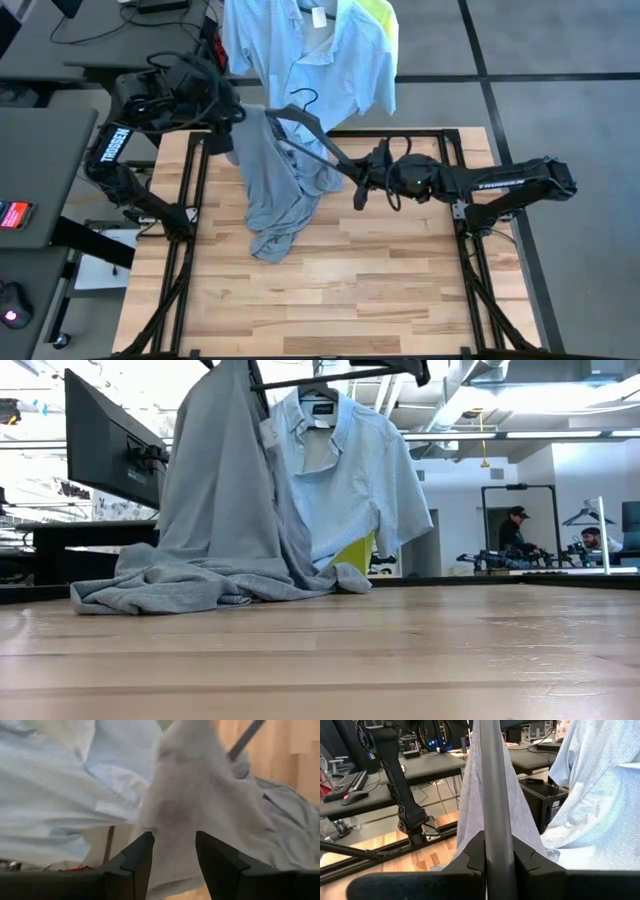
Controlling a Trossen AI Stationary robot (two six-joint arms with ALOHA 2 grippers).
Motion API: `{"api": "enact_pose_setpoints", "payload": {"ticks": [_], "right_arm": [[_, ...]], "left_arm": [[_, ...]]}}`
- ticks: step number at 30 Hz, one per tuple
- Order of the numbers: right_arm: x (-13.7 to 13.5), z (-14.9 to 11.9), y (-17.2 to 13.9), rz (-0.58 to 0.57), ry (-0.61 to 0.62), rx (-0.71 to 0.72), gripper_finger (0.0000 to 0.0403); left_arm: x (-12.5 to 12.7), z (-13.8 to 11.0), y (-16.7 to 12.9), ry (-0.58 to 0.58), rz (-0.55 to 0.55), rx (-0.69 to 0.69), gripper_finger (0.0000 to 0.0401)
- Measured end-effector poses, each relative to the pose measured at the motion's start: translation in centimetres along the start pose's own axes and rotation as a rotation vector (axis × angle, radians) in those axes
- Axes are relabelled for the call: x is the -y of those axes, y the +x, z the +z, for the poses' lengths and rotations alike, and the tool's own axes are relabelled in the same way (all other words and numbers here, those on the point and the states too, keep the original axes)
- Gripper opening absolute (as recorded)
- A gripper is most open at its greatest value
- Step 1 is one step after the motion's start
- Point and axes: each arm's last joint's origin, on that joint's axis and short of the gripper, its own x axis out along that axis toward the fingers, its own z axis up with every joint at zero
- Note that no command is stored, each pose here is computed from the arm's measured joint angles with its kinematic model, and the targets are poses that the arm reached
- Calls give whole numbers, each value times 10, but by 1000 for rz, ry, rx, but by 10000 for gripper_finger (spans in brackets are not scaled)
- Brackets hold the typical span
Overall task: Hang clothes
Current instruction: Hang the gray shirt on the rack
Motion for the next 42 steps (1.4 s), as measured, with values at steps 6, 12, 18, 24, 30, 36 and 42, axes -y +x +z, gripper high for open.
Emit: {"api": "enact_pose_setpoints", "payload": {"ticks": [6,12,18,24,30,36,42], "right_arm": [[0,0,0,1,-5,2,24],[0,0,0,4,-8,1,24],[0,0,0,11,-7,-1,24],[-1,0,0,28,-13,-8,24],[-1,0,0,31,-16,-7,24],[-2,1,-1,65,-32,1,24],[-3,1,0,91,-32,1,24]], "left_arm": [[-1,7,13,26,-5,-22,134],[-2,11,16,47,41,-29,134],[-1,16,14,63,72,13,134],[1,20,11,101,188,-23,134],[3,20,14,128,133,-17,134],[6,24,19,137,33,31,134],[11,33,17,128,-35,144,134]]}}
